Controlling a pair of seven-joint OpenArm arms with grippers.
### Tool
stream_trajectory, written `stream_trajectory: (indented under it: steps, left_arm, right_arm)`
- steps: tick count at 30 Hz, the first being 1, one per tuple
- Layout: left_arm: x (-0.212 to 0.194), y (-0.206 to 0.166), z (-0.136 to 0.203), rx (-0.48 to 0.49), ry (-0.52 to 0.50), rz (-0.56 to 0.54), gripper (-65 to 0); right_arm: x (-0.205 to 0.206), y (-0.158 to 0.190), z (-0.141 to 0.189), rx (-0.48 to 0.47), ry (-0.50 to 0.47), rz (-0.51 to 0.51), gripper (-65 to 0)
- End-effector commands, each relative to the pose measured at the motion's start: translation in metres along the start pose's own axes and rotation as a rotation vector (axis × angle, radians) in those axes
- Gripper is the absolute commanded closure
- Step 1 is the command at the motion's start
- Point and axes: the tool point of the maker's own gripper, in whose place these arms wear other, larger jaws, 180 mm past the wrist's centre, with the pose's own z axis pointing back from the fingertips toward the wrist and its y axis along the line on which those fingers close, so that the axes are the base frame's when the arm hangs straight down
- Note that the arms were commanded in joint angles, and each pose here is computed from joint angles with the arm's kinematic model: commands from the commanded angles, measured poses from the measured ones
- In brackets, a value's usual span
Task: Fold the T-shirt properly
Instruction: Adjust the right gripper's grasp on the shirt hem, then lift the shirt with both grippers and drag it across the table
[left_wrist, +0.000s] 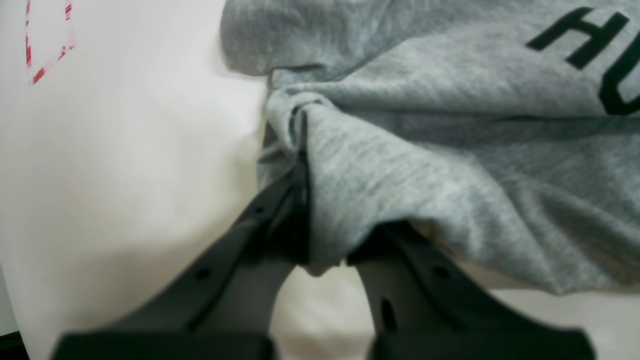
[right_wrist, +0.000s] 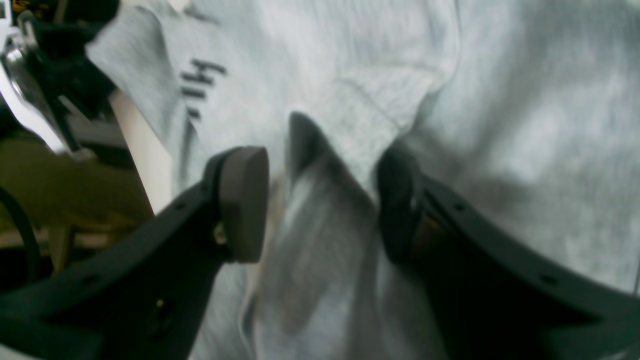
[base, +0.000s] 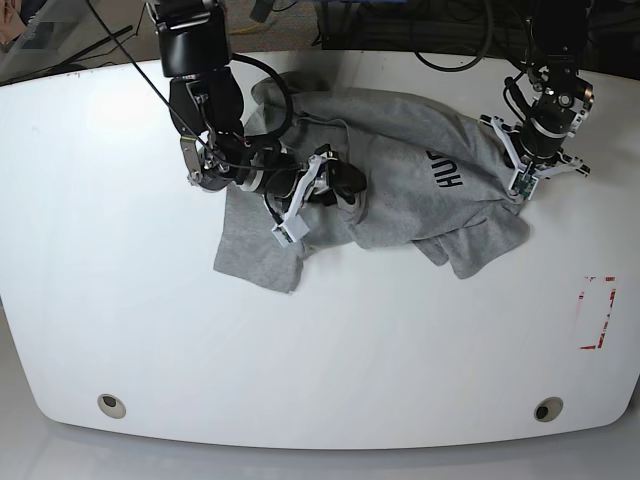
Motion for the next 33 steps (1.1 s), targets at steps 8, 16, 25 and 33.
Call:
stream_trajectory:
  steps: [8, 16, 25, 33]
  left_arm:
    - [0.009, 0.007, 0.002, 0.018, -0.034, -0.003, -0.1]
    - [0.009, 0.008, 0.002, 0.019, -0.034, -0.006, -0.1]
    - [0.025, 0.015, 0.001, 0.038, -0.070, -0.002, -0.1]
    - [0.071, 0.032, 0.003, 0.083, -0.178, -0.018, -0.1]
  right_arm:
    - [0.013, -0.007, -0.011, -0.047, -0.004, 0.063, -33.5]
    - [0.019, -0.003, -0.013, -0.058, -0.011, 0.095, -7.5]
    - [0.055, 0.006, 0.019, -0.090, -0.087, 0.250, 0.0]
    - [0.084, -0.022, 0.064, -0.196, -0.083, 0.387, 0.0]
